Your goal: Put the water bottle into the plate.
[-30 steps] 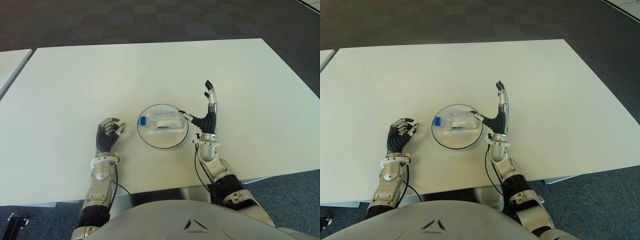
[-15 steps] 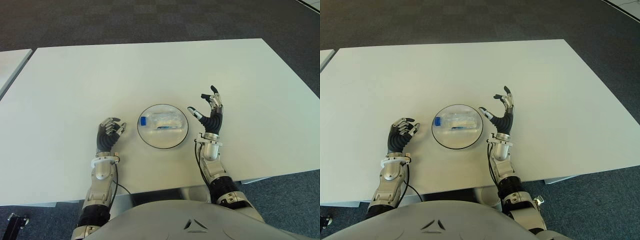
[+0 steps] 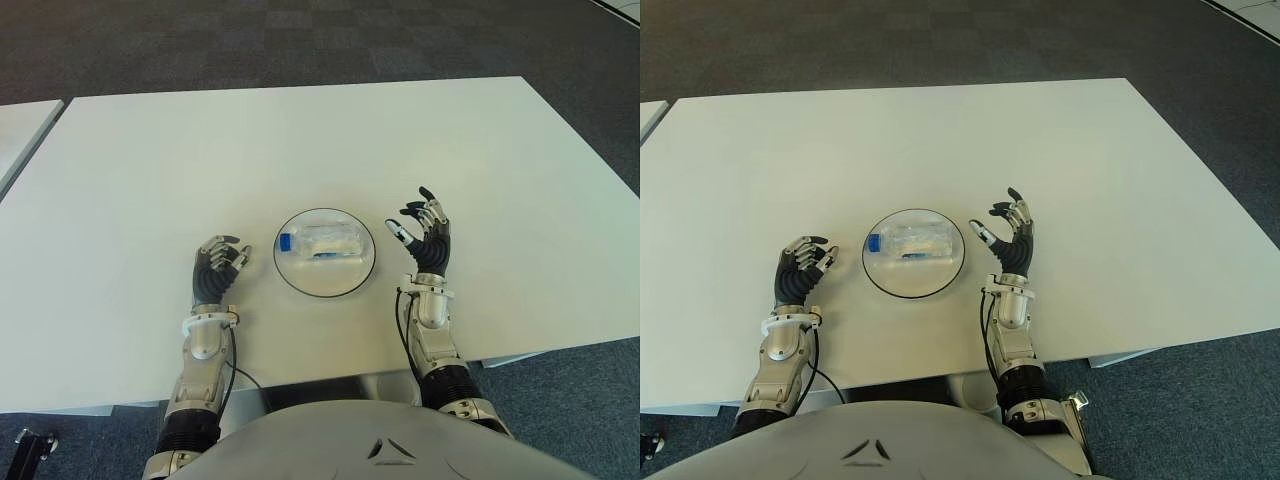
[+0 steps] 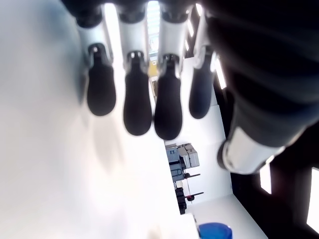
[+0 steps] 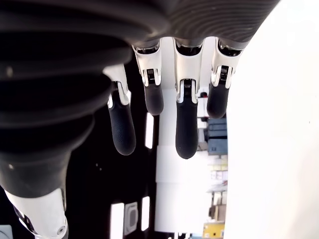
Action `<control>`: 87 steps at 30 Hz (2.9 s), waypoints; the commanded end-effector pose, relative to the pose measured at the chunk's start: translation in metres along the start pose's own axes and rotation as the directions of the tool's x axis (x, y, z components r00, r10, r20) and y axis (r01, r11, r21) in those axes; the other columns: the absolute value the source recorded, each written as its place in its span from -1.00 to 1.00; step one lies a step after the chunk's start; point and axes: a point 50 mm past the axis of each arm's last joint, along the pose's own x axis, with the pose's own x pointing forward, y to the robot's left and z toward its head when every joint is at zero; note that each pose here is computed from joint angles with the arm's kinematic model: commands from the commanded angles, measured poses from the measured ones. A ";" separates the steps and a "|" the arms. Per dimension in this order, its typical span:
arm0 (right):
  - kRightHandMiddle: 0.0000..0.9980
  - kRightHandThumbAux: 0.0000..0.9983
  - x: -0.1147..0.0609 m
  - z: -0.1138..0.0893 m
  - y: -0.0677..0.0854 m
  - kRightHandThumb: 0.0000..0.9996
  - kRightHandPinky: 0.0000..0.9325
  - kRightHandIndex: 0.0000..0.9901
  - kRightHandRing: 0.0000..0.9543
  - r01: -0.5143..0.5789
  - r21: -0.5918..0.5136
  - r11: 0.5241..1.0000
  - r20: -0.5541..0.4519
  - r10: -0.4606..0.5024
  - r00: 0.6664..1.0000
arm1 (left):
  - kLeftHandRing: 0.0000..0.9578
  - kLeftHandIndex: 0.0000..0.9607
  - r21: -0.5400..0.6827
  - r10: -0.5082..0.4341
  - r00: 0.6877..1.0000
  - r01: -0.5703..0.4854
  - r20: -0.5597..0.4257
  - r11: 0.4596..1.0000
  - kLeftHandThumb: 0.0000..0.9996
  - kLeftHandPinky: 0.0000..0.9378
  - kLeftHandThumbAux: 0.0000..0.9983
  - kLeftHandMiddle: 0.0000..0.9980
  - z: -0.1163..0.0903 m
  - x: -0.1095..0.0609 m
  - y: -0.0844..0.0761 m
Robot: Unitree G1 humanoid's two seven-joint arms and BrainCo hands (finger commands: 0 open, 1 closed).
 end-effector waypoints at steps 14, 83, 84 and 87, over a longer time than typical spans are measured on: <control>-0.03 0.48 -0.007 -0.005 -0.003 0.41 -0.03 -0.16 -0.03 0.016 0.007 1.000 -0.103 -0.015 0.995 | 0.32 -0.10 0.013 0.006 0.998 -0.005 -0.057 1.000 0.41 0.30 0.44 0.28 -0.010 -0.006 0.001; -0.14 0.47 -0.007 -0.017 -0.016 0.40 0.00 -0.17 -0.09 -0.437 -0.281 0.854 -0.322 0.345 0.882 | 0.34 -0.10 0.011 0.002 0.998 -0.001 -0.070 1.000 0.41 0.33 0.44 0.31 -0.009 -0.008 0.002; -0.13 0.47 -0.007 -0.017 -0.016 0.40 0.03 -0.17 -0.07 -0.430 -0.284 0.857 -0.316 0.340 0.886 | 0.34 -0.10 0.010 0.002 0.997 -0.001 -0.071 1.000 0.41 0.33 0.44 0.31 -0.009 -0.008 0.002; -0.11 0.47 -0.007 -0.017 -0.016 0.40 0.07 -0.16 -0.04 -0.409 -0.293 0.864 -0.295 0.325 0.899 | 0.33 -0.10 0.009 0.003 0.997 -0.002 -0.072 1.000 0.41 0.33 0.44 0.30 -0.009 -0.008 0.002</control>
